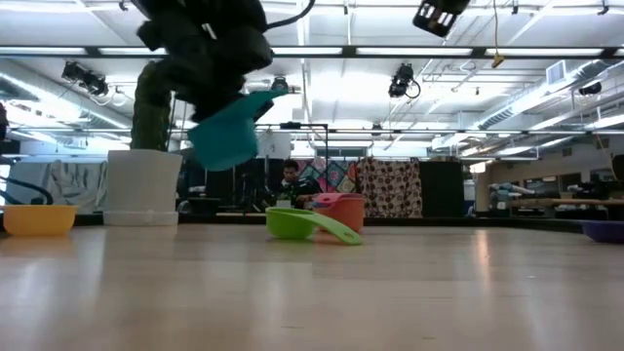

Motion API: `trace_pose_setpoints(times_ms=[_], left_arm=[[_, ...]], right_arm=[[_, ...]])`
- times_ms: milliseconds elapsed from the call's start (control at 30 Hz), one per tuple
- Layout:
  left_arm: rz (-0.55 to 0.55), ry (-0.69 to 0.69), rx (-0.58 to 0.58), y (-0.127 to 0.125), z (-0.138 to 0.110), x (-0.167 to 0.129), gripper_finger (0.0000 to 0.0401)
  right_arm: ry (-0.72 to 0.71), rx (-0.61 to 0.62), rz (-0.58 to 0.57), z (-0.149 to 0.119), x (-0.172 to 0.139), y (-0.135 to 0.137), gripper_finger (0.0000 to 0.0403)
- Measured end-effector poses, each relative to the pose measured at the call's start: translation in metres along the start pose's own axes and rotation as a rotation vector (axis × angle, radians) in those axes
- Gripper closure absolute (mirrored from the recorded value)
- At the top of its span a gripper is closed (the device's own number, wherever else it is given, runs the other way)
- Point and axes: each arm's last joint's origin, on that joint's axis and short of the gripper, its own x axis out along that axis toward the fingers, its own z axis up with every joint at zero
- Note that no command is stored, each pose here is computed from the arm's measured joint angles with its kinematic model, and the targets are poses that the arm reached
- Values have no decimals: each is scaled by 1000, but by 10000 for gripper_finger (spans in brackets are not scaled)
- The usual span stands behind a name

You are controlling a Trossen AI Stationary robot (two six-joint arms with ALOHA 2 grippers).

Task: Nest measuring cups in basket
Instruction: Stack the light blue measuring cup on top of the red measuring cup

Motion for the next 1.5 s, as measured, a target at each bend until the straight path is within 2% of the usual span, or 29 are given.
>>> trace_pose_setpoints(times_ms=[167, 333, 533, 700, 867, 1100, 1167, 1333, 1400, 1500], left_arm=[[100, -23, 191, 37, 3, -17, 390], [181, -16, 357, 64, 0, -26, 390], [265, -12, 371, 97, -9, -24, 390], [220, -16, 469, 116, -14, -13, 390], [222, 7, 612, 133, -7, -2, 390], [252, -8, 640, 161, 6, 8, 390], [228, -9, 672, 168, 6, 13, 390], [126, 38, 742, 179, 2, 32, 390], [108, 14, 772, 182, -3, 37, 390], [148, -23, 774, 190, -4, 36, 390]], right_arm=[[-94, 170, -71, 11, 1, -4, 293], [-94, 350, -176, 14, 7, -11, 293], [-59, 455, -246, 19, 24, -23, 293], [-28, 487, -252, 22, 34, -30, 293], [-68, 542, -274, 22, 26, -34, 293], [-84, 676, -383, 13, 14, -41, 293], [-77, 705, -397, 11, 14, -42, 293], [-80, 743, -410, 10, 12, -45, 293], [-72, 743, -413, 9, 12, -45, 293], [-72, 740, -417, 9, 11, -47, 293]])
